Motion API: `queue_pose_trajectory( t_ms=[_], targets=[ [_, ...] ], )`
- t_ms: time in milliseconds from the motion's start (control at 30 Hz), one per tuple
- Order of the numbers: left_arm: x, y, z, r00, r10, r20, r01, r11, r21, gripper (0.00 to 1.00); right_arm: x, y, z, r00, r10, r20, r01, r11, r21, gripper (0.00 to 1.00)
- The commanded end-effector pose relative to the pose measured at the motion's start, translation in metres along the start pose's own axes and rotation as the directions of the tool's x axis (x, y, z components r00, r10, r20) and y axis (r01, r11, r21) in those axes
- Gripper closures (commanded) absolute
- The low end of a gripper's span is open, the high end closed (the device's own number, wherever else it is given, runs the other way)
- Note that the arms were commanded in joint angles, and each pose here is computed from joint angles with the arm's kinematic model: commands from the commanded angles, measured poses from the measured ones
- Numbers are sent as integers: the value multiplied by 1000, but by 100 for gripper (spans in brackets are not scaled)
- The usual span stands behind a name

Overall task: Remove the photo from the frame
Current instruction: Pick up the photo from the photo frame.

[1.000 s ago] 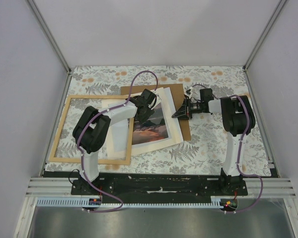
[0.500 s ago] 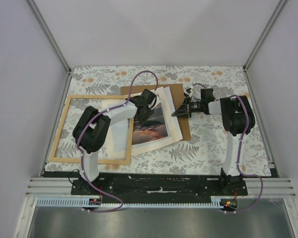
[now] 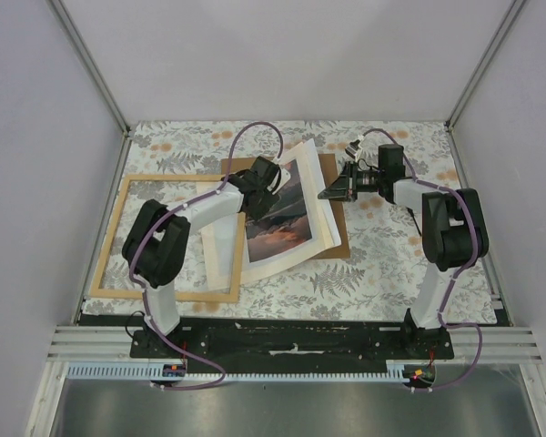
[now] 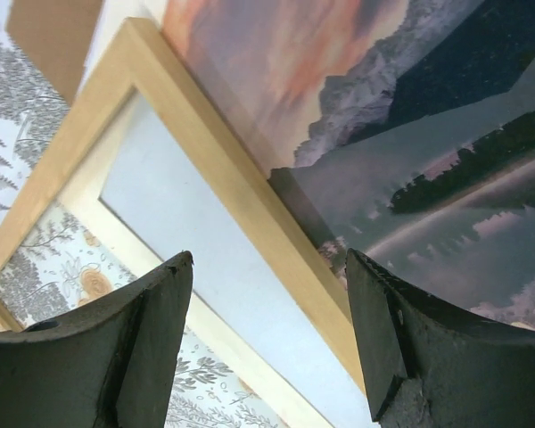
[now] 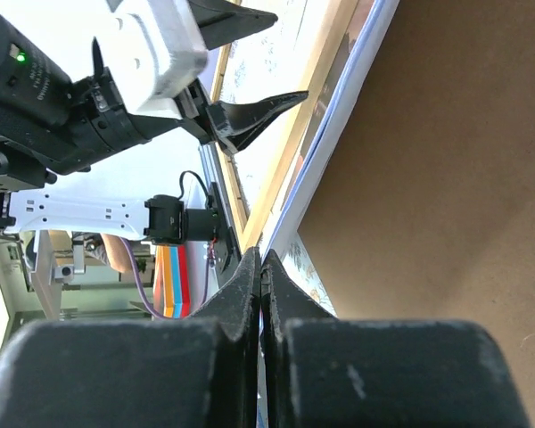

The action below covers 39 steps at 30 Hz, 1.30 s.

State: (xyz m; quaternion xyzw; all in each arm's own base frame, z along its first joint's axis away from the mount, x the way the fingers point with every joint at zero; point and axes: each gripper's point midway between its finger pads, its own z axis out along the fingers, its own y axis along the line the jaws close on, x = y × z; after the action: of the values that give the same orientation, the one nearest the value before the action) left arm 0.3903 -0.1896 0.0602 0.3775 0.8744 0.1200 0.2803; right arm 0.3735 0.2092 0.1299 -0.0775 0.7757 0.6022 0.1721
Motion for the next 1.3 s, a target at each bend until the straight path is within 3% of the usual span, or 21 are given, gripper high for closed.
queue_pose_trajectory(
  t_ms=[0, 467, 667, 733, 767, 833, 1033, 1267],
  targets=[
    [-30, 31, -32, 994, -20, 110, 26, 998, -59, 24, -13, 20, -7, 997, -73, 30, 74, 997, -36, 100],
    [-31, 32, -37, 992, -22, 121, 28, 998, -52, 24, -16, 84, -19, 997, -74, 23, 77, 961, -265, 100],
    [-33, 32, -37, 993, -21, 115, 27, 999, -47, 24, -20, 87, -20, 999, -48, 10, 48, 951, -306, 100],
    [-34, 33, -38, 993, -20, 114, 26, 998, -50, 24, -23, 78, -17, 997, -66, 35, 73, 963, -258, 100],
    [-34, 34, -38, 993, -19, 114, 25, 998, -53, 24, -25, 65, -15, 999, 35, 35, -28, 984, -178, 100],
    [-35, 35, -39, 993, -19, 113, 25, 998, -56, 24, -29, 36, -16, 997, -48, 65, 40, 992, 117, 100],
    [-36, 35, -41, 993, -25, 115, 31, 998, -51, 24, -42, 37, -53, 979, -160, 128, 99, 915, 391, 100],
    [-39, 36, -45, 993, -29, 116, 35, 998, -48, 24, -47, 69, -79, 943, -296, 150, 192, 856, 480, 100]
  ],
)
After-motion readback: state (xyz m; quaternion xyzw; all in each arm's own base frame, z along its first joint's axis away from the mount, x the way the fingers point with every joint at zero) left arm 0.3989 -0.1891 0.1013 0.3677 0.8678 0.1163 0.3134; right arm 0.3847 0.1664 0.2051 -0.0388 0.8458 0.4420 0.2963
